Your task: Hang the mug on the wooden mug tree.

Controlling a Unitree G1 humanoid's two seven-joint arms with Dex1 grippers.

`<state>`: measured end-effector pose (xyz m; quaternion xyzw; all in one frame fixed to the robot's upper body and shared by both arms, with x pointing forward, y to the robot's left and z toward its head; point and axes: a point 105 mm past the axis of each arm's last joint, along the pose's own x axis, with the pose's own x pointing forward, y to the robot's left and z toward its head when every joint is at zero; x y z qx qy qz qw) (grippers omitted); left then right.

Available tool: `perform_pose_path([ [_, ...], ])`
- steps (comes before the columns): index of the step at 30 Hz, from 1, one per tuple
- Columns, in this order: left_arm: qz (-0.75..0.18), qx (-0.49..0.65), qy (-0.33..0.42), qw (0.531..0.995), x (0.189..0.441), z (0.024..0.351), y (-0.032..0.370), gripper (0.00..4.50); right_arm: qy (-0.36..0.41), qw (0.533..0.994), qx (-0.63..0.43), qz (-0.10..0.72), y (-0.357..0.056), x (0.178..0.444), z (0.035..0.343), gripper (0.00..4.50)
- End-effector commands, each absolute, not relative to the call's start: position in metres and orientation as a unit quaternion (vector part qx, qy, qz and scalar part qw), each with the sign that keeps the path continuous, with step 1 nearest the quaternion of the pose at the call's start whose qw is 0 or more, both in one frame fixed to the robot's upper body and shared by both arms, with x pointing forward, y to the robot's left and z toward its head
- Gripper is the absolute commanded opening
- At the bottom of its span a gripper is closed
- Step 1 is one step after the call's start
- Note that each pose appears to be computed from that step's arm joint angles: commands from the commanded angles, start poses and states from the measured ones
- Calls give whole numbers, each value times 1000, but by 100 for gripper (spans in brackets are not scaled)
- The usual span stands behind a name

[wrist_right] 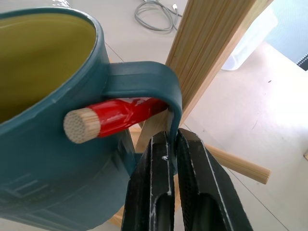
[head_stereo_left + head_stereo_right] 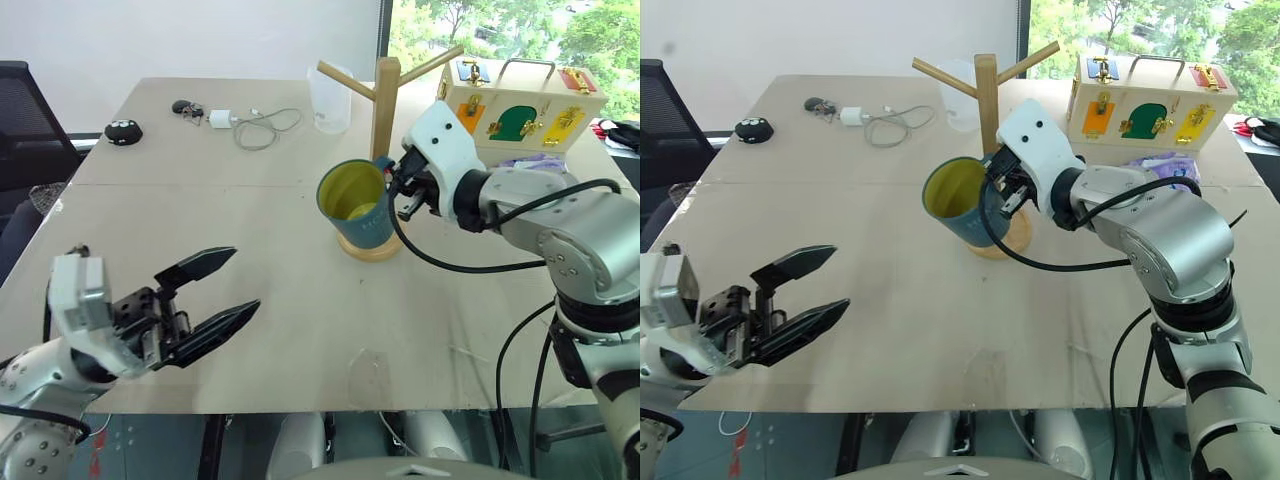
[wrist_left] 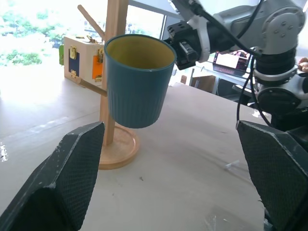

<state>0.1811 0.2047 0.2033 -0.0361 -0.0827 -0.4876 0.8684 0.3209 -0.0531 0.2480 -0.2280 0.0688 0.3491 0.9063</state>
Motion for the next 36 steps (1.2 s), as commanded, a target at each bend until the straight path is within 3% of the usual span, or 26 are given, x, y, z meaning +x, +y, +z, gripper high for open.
perform_pose_path([
  [1,-494,-26,-96,864,175,209,209,450,43,895,-239,375,-44,315,257,9],
  [2,-495,-27,-96,863,175,208,210,450,43,895,-235,375,-45,314,256,9],
  [4,-496,-30,-98,862,174,209,209,450,39,899,-230,371,-49,314,256,91],
  [9,-488,-40,-96,866,174,206,216,450,34,891,-190,411,-68,293,260,341],
  [12,-484,-46,-73,871,177,195,220,450,20,864,-178,471,-84,266,260,341],
  [19,-467,-45,-12,883,192,168,208,450,31,868,-139,476,-131,246,234,341],
  [25,-423,-21,37,905,204,144,204,450,70,889,-154,426,-178,230,188,341],
  [36,-404,-16,67,912,212,130,207,450,91,925,-181,322,-239,214,138,341],
])
